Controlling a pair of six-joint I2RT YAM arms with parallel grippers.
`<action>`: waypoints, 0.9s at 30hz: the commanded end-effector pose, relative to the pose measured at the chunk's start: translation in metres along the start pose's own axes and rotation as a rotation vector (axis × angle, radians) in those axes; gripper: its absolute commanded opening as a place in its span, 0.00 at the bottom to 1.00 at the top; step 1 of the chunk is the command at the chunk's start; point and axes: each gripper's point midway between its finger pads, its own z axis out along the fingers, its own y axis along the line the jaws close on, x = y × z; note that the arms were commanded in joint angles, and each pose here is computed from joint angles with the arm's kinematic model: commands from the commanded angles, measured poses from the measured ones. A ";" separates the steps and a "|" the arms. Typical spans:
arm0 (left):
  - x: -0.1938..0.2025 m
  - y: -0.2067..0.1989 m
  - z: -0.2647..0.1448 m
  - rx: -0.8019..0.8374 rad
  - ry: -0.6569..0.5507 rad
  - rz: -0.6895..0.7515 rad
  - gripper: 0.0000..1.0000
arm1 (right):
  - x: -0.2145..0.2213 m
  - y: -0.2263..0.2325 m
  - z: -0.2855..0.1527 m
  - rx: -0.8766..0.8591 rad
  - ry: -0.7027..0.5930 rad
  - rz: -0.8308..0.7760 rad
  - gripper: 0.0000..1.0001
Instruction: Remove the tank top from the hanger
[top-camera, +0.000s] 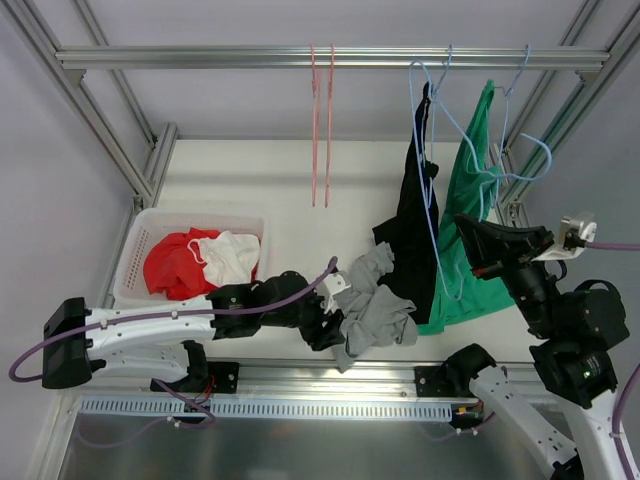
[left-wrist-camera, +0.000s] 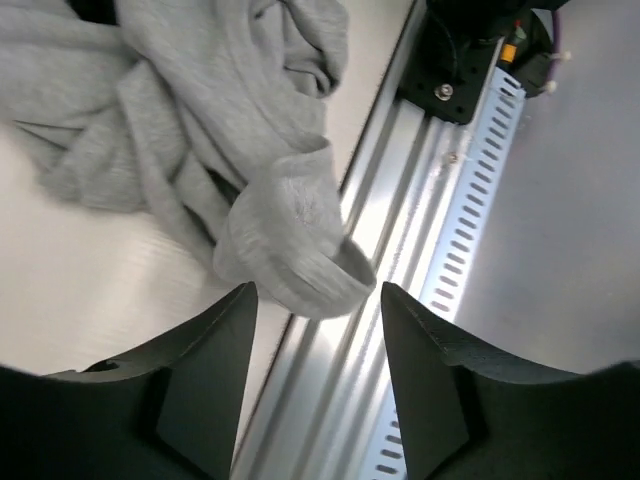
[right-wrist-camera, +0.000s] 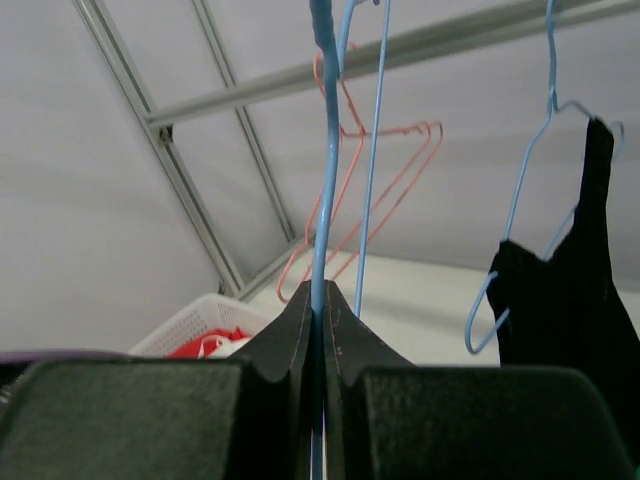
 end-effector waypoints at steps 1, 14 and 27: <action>-0.026 0.008 -0.017 -0.080 -0.143 -0.056 0.70 | 0.080 -0.023 -0.013 0.106 0.379 0.026 0.00; -0.023 0.014 -0.047 -0.118 -0.202 -0.077 0.99 | 0.067 -0.045 0.132 0.338 0.497 -0.194 0.00; -0.014 0.019 -0.047 -0.141 -0.203 -0.152 0.99 | 0.130 -0.060 0.247 0.405 0.558 -0.276 0.00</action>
